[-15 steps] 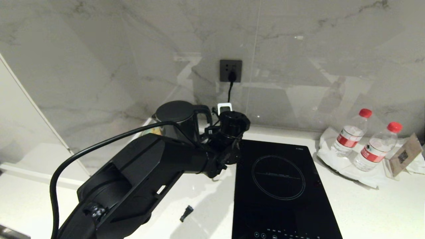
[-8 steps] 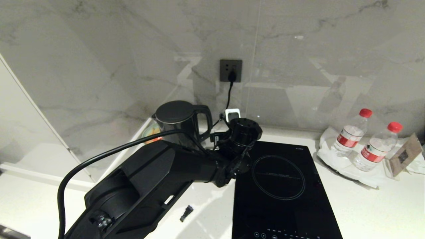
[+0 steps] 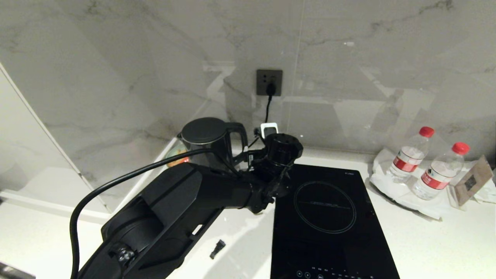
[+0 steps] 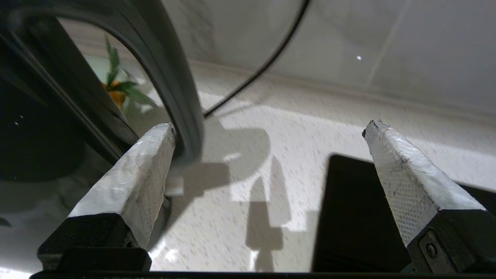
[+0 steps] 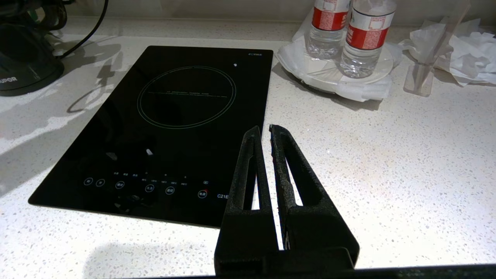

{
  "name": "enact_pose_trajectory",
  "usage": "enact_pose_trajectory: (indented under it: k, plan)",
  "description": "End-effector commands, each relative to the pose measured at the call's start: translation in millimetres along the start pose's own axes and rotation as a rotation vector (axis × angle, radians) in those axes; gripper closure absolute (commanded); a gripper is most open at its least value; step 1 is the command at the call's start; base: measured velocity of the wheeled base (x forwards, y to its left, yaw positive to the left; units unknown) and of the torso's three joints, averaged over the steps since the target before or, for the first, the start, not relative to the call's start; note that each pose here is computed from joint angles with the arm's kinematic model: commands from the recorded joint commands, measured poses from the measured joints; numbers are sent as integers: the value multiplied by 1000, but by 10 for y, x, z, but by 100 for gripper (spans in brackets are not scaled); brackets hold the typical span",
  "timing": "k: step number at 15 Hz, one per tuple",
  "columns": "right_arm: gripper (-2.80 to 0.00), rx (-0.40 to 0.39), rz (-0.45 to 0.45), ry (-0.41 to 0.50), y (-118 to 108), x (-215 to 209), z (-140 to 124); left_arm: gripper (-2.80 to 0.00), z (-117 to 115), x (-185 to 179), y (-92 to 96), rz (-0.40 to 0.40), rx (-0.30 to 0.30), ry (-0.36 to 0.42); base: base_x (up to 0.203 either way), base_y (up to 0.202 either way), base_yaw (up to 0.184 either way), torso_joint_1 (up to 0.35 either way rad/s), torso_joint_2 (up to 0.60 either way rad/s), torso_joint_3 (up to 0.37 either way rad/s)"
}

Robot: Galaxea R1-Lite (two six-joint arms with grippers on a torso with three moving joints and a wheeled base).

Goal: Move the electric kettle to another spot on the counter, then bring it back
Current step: Pick up the kettle

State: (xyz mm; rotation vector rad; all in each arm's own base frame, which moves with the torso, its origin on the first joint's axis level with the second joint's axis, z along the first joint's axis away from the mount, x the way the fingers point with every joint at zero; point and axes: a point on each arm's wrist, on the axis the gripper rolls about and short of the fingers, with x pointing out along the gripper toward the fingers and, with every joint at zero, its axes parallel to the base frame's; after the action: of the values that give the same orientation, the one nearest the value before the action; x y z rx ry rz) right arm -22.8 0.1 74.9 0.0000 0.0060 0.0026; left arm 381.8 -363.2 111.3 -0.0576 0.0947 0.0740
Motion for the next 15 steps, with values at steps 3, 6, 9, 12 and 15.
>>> enact_pose_trajectory:
  k: [3, 6, 9, 12, 15]
  plan:
    - [0, 0, 0, 2, 0, 1, 0, -280, 70, 29, 42, 49, -4, -12, 0, 0, 0, 0, 0, 0]
    - [0, -1, 0, 2, 0, 1, 0, -280, 98, 19, 32, 51, -10, -17, 0, 0, 0, 0, 0, 0]
    - [0, 0, 0, 2, 0, 1, 0, -280, 182, -35, 40, 44, -23, -26, 0, 0, 0, 0, 0, 0]
    - [0, 0, 0, 0, 0, 0, 0, -280, 213, -119, 26, 29, -18, -22, 0, 0, 0, 0, 0, 0]
    - [0, 0, 0, 3, 0, 2, -4, -280, 207, -168, -24, 10, -17, -20, 0, 0, 0, 0, 0, 0]
